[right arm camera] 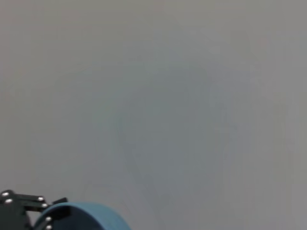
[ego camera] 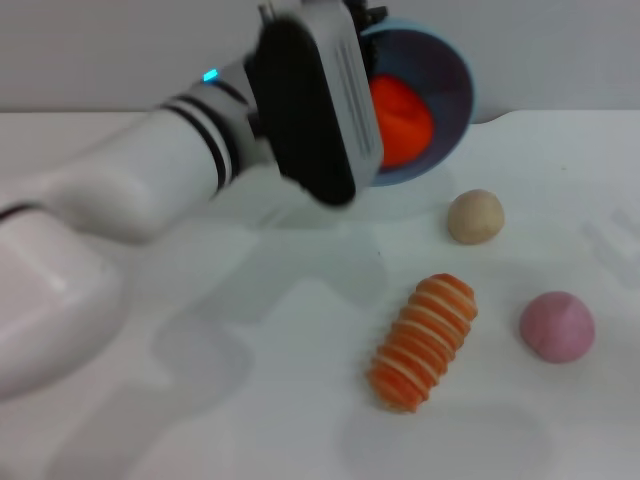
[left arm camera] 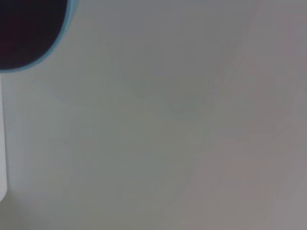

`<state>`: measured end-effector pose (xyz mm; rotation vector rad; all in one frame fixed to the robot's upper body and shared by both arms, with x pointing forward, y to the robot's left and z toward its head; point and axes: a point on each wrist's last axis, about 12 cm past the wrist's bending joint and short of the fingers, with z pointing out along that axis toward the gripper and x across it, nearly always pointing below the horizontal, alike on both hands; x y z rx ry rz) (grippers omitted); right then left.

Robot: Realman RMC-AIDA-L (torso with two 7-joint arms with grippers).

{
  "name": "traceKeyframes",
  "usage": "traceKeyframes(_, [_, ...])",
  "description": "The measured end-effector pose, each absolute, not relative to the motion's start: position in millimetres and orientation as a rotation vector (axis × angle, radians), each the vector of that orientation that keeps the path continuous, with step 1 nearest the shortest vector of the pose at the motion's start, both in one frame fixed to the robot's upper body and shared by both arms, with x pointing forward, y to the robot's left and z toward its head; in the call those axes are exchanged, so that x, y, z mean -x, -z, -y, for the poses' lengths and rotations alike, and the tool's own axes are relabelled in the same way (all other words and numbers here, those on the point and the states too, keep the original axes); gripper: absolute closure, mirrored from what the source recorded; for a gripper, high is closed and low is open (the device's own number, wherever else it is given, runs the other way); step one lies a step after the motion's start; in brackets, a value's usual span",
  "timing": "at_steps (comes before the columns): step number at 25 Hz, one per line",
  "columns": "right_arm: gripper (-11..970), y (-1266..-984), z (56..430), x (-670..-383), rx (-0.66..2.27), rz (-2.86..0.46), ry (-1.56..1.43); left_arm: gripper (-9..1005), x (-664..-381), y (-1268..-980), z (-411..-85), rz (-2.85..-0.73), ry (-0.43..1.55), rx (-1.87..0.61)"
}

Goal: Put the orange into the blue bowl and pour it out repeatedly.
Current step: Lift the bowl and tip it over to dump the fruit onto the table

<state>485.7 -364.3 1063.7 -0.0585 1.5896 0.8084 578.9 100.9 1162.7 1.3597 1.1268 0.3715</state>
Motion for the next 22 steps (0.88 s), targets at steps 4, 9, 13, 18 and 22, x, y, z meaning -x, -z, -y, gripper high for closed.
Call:
traceKeyframes(4, [307, -1063.9, 367.0, -485.7, 0.032, -1.578, -0.799, 997, -564.2, -1154.6, -99.0, -0.977, -0.457, -1.404])
traceKeyframes(9, [285, -1063.2, 366.2, -488.0, 0.009, -1.57, -0.803, 996, -551.1, -1144.3, -102.0, -0.874, -0.523, -1.405])
traceKeyframes(13, [285, -1064.3, 364.9, -491.1, 0.013, -1.567, -0.805, 996, -545.8, -1133.9, -106.6, -0.828, -0.565, -1.394])
traceKeyframes(18, [285, -1064.2, 365.4, -493.5, 0.002, -1.568, -0.797, 996, -546.3, -1139.3, -107.1, -0.915, -0.49, -1.315])
traceKeyframes(22, [285, -1064.7, 364.2, -495.3, 0.005, -1.568, -0.802, 996, -564.1, -1159.9, -112.4, -1.166, -0.303, -1.202])
